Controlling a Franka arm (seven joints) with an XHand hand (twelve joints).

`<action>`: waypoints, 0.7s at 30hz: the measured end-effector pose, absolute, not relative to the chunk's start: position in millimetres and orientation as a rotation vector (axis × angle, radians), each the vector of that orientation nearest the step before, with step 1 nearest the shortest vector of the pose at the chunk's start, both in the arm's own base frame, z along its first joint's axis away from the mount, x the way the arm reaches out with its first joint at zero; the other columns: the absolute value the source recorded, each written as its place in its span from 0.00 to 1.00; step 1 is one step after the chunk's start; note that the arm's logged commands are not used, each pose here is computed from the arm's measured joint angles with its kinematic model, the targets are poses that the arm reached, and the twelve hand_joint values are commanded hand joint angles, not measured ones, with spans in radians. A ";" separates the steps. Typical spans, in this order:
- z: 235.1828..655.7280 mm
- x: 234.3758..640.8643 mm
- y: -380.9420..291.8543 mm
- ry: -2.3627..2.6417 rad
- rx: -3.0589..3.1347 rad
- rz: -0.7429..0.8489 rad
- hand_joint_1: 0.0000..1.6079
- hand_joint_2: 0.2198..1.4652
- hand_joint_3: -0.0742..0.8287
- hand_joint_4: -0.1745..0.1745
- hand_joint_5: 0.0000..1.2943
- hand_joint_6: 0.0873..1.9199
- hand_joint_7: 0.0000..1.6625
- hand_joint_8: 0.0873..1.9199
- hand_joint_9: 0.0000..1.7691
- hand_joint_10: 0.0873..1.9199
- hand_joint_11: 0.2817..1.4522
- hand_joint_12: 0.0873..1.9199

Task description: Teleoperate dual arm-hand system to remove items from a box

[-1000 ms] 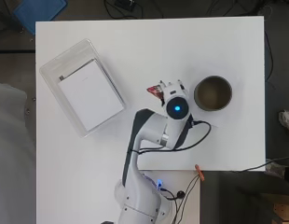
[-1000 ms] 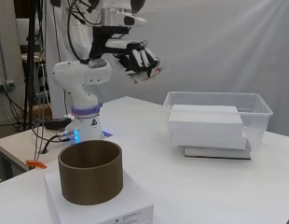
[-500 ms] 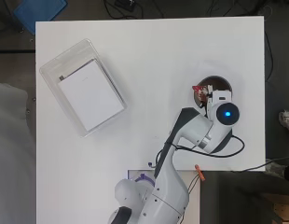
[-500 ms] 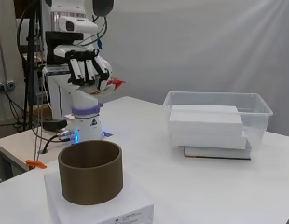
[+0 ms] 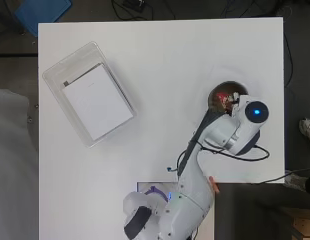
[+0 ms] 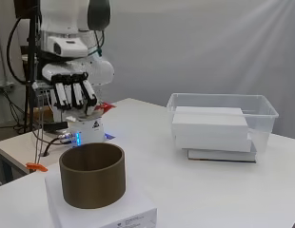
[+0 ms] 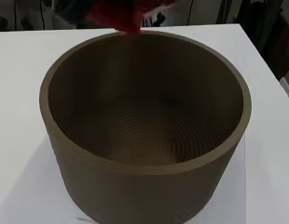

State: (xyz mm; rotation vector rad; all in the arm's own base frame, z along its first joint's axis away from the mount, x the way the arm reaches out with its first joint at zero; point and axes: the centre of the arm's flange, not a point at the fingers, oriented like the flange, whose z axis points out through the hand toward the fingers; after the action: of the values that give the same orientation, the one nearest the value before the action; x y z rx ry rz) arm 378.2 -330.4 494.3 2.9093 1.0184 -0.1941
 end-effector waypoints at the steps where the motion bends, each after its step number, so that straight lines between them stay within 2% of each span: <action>1: 484.4 383.2 -335.3 1.011 2.927 -0.227 0.59 0.82 0.08 0.79 0.57 0.68 0.63 1.00 0.76 1.00 0.58 0.96; 5: 439.1 392.0 -354.2 0.956 2.959 -0.450 0.58 0.81 0.08 0.93 0.59 0.66 0.63 1.00 0.75 1.00 0.59 0.96; 7: 453.2 394.8 -353.7 0.933 2.918 -0.483 0.58 0.81 0.08 0.93 0.59 0.66 0.61 0.99 0.73 1.00 0.57 0.96; 10: 508.8 399.7 -340.4 0.979 2.825 -0.360 0.57 0.82 0.08 0.91 0.57 0.70 0.57 0.98 0.68 1.00 0.49 0.94; 13: 523.9 411.4 -334.9 1.095 2.783 -0.233 0.57 0.84 0.08 0.87 0.55 0.72 0.54 1.00 0.67 1.00 0.47 0.94; 16: 490.4 442.2 -329.1 1.242 2.789 -0.189 0.57 0.84 0.08 0.87 0.55 0.72 0.53 1.00 0.65 1.00 0.45 0.94; 21: 408.3 469.0 -341.2 1.326 2.854 -0.279 0.56 0.84 0.08 0.91 0.54 0.73 0.51 1.00 0.63 1.00 0.43 0.94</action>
State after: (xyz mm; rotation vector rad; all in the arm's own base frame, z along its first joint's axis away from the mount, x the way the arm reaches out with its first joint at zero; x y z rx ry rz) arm 469.0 -341.2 408.3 2.8536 1.3259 -0.2786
